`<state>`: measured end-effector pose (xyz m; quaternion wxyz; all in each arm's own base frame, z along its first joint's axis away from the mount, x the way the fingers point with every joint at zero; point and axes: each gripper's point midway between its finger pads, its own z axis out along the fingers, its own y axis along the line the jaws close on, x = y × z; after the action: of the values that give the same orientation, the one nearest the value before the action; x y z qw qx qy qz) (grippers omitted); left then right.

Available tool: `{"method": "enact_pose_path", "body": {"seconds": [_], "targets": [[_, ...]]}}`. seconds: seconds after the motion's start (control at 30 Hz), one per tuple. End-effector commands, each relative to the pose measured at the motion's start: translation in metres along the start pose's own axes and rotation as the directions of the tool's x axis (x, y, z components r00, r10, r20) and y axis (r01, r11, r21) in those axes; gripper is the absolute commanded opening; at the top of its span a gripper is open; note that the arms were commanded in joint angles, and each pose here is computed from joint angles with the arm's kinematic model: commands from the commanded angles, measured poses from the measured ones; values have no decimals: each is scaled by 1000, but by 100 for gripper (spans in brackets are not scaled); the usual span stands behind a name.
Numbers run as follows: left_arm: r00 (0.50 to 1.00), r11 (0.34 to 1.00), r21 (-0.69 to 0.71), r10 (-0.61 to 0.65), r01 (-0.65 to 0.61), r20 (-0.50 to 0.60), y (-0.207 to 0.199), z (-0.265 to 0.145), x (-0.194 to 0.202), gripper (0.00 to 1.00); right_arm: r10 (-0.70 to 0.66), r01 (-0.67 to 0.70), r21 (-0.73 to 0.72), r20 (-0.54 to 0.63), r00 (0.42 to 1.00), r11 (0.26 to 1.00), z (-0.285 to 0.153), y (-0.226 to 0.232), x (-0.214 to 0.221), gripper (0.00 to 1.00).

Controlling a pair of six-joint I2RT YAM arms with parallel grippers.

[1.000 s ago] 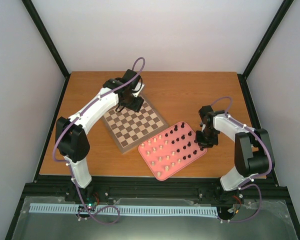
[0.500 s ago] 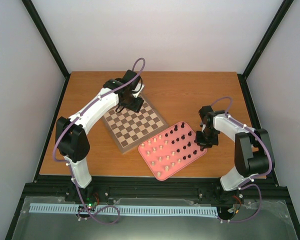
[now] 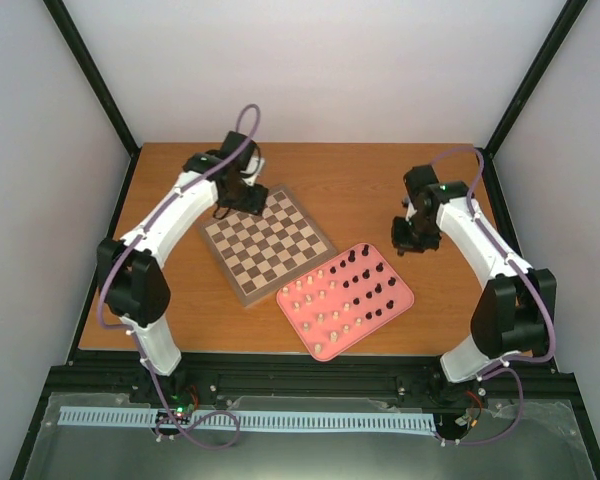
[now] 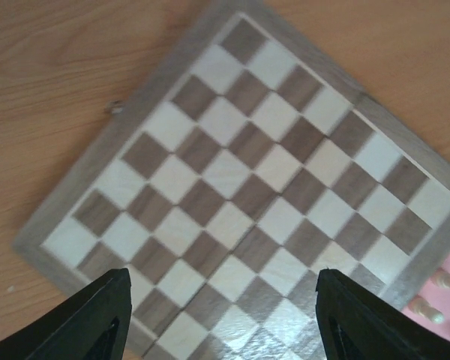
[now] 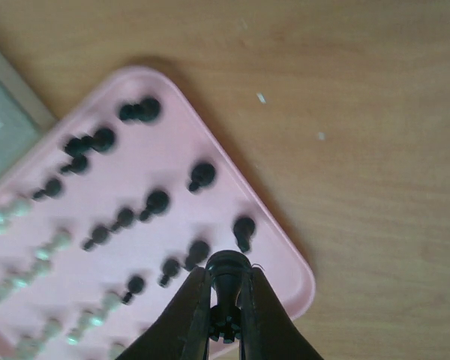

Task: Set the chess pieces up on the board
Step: Pick up the chess piece from the storage box, then place the chess piece on the chessboard.

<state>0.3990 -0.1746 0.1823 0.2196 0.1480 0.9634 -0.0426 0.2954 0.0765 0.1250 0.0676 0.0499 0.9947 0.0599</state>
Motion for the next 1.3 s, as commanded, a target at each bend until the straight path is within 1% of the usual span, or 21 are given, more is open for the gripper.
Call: {"method": "enact_pose_path", "body": {"seconds": [0.0, 0.07, 0.17, 0.33, 0.43, 0.57, 0.77, 0.9, 1.13, 1.27], "targets": [[981, 982, -26, -185, 187, 57, 50, -29, -2, 70, -20, 21, -33, 33, 999, 999, -16, 25, -33, 3], [966, 967, -35, -250, 253, 69, 70, -35, 2, 70, -68, 71, -49, 72, 995, 996, -21, 51, -55, 3], [953, 953, -55, -292, 297, 86, 86, -42, 9, 71, -108, 118, -81, 117, 987, 990, -24, 86, -89, 3], [947, 946, -72, -311, 317, 78, 90, -44, 23, 71, -170, 191, -130, 157, 973, 973, -15, 148, -136, 3], [945, 944, -69, -318, 323, 74, 90, -43, 29, 71, -188, 225, -183, 196, 962, 957, -10, 185, -160, 3], [945, 944, -68, -319, 324, 69, 89, -41, 34, 71, -222, 280, -281, 223, 949, 918, 14, 230, -172, 3], [944, 943, -65, -323, 327, 67, 89, -40, 38, 71, -272, 359, -390, 262, 926, 848, 40, 287, -164, 3], [945, 943, -68, -322, 326, 66, 89, -39, 41, 71, -281, 364, -383, 258, 925, 849, 59, 302, -160, 3], [943, 942, -46, -329, 332, 56, 85, -36, 44, 71, -321, 364, -291, 184, 929, 885, 97, 295, -141, 3], [943, 943, -39, -329, 331, 49, 83, -33, 45, 71, -338, 372, -214, 181, 924, 903, 101, 288, -137, 3]]}}
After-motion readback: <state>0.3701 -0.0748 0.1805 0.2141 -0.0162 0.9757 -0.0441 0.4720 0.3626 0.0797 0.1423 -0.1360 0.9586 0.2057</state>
